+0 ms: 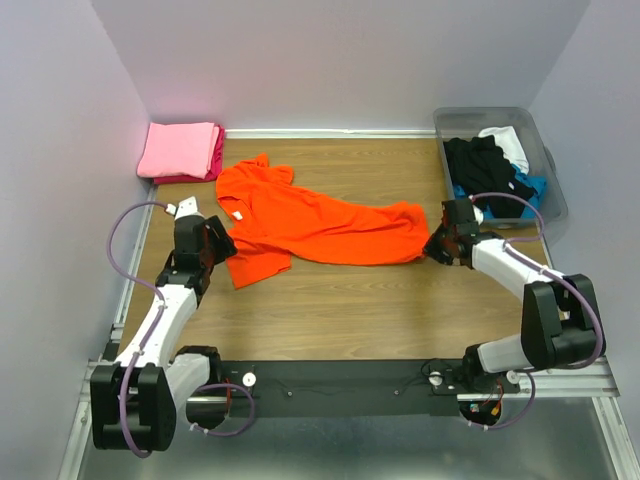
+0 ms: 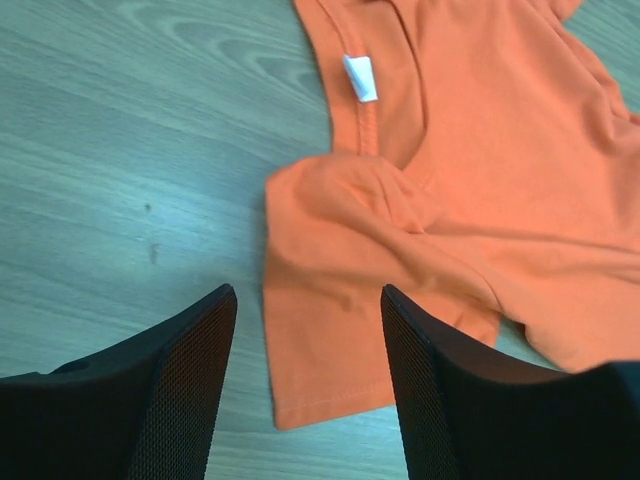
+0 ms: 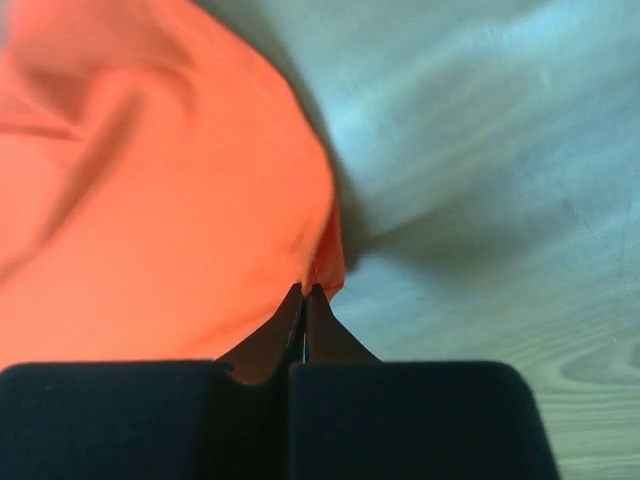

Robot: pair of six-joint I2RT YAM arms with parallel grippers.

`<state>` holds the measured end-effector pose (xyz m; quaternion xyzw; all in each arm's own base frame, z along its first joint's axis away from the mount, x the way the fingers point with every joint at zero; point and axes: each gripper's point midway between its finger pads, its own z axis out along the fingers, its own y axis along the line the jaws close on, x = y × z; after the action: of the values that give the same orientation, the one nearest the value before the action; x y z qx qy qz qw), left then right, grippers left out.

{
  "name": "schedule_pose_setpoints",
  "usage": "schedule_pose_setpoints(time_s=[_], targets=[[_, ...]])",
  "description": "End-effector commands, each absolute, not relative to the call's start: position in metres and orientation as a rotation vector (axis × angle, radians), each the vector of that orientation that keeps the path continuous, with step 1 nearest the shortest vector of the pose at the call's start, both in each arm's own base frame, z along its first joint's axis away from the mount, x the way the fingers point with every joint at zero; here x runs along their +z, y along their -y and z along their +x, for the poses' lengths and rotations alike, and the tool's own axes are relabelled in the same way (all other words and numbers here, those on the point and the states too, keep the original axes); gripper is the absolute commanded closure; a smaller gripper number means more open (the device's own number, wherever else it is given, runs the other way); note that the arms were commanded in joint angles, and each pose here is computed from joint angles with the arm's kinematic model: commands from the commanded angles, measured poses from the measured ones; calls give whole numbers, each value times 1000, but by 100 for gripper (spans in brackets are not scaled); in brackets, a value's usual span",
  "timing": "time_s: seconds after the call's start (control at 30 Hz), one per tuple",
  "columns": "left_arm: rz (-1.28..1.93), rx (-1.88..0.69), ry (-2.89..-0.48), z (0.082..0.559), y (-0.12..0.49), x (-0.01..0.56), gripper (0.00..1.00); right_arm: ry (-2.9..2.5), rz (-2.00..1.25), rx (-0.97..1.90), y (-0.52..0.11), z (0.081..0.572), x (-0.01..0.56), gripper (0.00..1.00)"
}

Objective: Fold and stack the t-shirts
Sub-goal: Flatten the tshirt out

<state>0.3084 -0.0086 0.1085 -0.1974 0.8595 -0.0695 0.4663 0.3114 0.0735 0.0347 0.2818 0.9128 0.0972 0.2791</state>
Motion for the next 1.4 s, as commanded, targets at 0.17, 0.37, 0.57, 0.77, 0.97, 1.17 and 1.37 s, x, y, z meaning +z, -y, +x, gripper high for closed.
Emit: schedule_pose_setpoints(time_s=[0.17,0.37,0.57,0.77,0.97,1.17,1.37], targets=[[-368,-167,-2145,308,33,106,33,-2362,757,129,-53,366,84,93],[-299,-211,-2149,307,53,109,33,-2378,786,23,-41,372,90,59],[-245,-250,-2146,302,69,112,33,-2403,791,90,-47,351,89,55],[-239,-249,-2154,303,71,112,33,-2501,787,188,-62,321,66,55],[-268,-269,-2154,299,73,109,33,-2507,760,198,-64,321,64,45],[-281,-240,-2146,301,68,111,33,-2414,830,186,-58,334,83,29],[-293,-240,-2150,300,68,110,33,-2366,987,181,-56,339,77,29]])
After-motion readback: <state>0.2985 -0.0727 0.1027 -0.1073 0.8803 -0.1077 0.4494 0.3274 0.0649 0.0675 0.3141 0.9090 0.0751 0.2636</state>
